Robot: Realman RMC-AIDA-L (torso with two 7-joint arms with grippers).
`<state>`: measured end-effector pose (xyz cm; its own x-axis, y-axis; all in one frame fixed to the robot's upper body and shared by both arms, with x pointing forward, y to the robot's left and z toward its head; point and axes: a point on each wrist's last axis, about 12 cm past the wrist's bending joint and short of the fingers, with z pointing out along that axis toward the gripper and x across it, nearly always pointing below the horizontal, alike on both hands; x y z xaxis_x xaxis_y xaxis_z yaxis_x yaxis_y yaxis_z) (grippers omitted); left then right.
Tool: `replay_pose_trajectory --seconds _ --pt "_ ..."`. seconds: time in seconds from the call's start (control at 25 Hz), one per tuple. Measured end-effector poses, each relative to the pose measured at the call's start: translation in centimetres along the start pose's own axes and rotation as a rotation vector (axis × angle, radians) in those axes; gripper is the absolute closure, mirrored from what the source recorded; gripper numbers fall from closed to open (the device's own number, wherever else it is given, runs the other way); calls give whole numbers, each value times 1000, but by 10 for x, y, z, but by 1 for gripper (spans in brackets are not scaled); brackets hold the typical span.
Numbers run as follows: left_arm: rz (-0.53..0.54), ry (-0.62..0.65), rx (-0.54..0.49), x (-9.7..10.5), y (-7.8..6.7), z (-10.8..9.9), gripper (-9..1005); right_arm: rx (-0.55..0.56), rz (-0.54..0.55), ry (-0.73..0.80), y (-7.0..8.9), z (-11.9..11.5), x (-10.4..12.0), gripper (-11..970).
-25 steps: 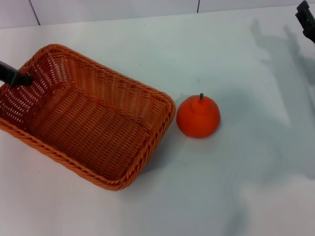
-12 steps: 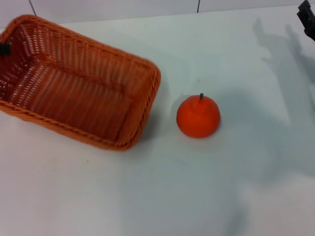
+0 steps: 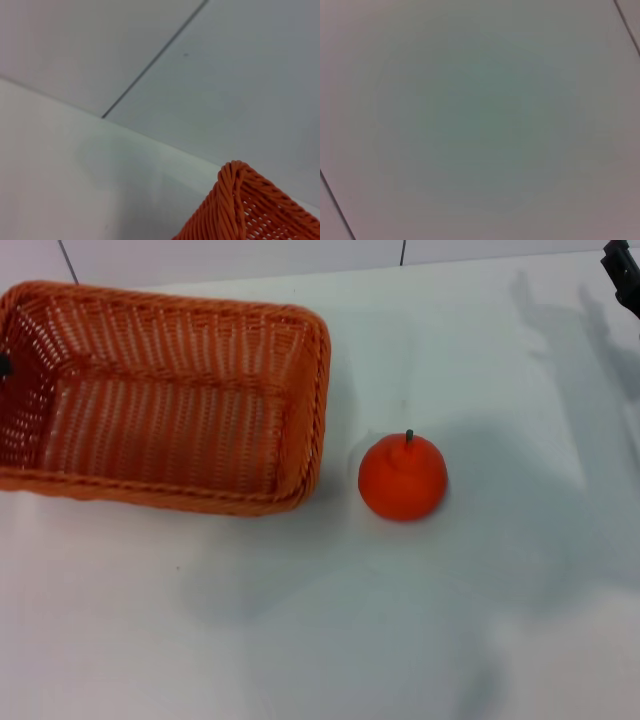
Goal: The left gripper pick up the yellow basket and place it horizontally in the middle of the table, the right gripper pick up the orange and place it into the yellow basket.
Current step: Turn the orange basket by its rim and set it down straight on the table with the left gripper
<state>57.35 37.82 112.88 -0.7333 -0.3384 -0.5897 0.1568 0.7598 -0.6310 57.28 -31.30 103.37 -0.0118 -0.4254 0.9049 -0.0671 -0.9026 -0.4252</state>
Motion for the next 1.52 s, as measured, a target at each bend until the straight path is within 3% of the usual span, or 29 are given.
replay_pose_trajectory --seconds 0.2,0.4,0.64,1.04,1.4,1.52 --pt "-66 -34 9 21 6 1 822 -4 0 -19 -2 4 -1 89" --pt "-89 -31 28 35 0 9 821 -9 0 -28 -2 4 -2 89" --pt "-93 -31 34 45 -9 13 821 -24 4 -31 1 3 -3 88" --pt "-138 -33 31 53 -6 10 822 -32 -1 -35 4 1 -3 88" --pt "-219 -63 151 68 -9 2 821 -39 -2 -33 3 6 0 89" --pt "-225 -60 156 70 -8 0 766 -35 0 -34 2 7 0 88"
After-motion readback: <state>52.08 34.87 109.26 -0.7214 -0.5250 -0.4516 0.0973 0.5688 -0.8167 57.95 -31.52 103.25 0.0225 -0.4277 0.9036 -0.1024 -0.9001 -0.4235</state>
